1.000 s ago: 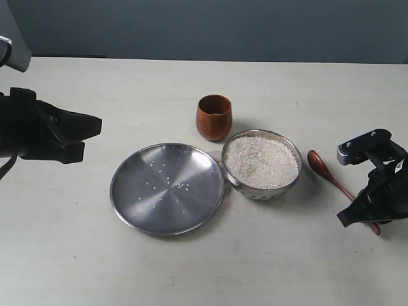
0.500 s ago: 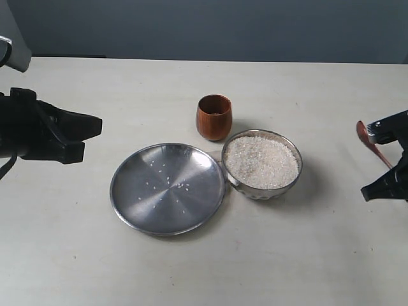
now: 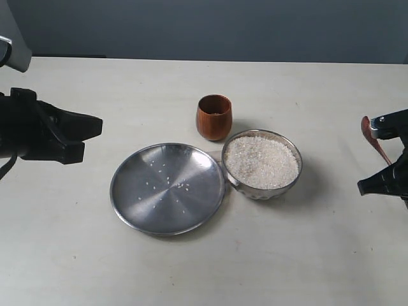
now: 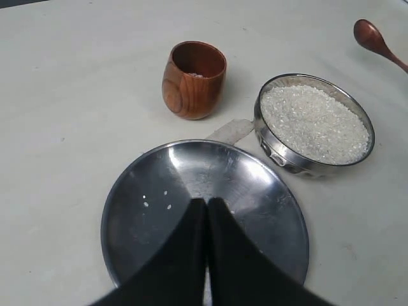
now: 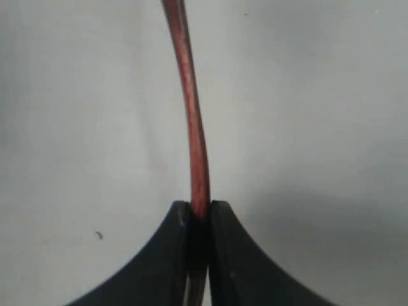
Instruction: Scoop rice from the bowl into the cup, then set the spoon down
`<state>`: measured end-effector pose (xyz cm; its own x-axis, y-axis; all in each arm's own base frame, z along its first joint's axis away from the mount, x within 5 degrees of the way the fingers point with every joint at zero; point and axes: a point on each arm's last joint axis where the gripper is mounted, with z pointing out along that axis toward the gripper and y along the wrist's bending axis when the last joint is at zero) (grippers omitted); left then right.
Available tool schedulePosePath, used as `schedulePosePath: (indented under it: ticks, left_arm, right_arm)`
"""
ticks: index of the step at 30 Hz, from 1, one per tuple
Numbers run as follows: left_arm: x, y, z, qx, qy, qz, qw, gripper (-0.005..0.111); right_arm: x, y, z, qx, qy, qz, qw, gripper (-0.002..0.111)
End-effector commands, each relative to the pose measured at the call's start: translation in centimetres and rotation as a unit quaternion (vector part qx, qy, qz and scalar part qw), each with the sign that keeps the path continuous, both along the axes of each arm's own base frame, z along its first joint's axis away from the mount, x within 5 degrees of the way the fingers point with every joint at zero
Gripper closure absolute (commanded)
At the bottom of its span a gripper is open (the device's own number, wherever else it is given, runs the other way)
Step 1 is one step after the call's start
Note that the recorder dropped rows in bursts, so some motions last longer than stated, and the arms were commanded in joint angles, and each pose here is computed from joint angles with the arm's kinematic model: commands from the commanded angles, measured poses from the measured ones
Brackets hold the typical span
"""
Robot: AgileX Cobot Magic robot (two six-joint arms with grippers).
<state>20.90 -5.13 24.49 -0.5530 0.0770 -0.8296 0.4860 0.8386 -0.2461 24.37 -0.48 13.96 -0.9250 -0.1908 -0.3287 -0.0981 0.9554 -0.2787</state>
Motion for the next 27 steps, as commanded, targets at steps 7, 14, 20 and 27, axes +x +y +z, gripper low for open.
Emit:
schedulePosePath:
  ticks: [7, 14, 20, 27]
  left_arm:
    - [0.1, -0.2, 0.2, -0.003, -0.001, -0.007, 1.000, 0.106]
    - [0.1, -0.2, 0.2, -0.004, -0.001, -0.008, 1.000, 0.106]
    - [0.1, -0.2, 0.2, -0.004, -0.001, -0.008, 1.000, 0.106]
    - [0.1, -0.2, 0.2, -0.004, -0.001, -0.008, 1.000, 0.106]
  right_arm:
    - [-0.4, 3.8, 0.4, -0.004, 0.017, 0.123, 0.992, 0.109]
    - [-0.8, 3.1, 0.6, -0.049, 0.043, 0.103, 0.993, 0.109]
    - [-0.6, 3.1, 0.9, -0.052, 0.043, 0.097, 0.993, 0.109]
    - [-0.2, 3.6, 1.0, -0.033, 0.021, 0.109, 0.993, 0.109]
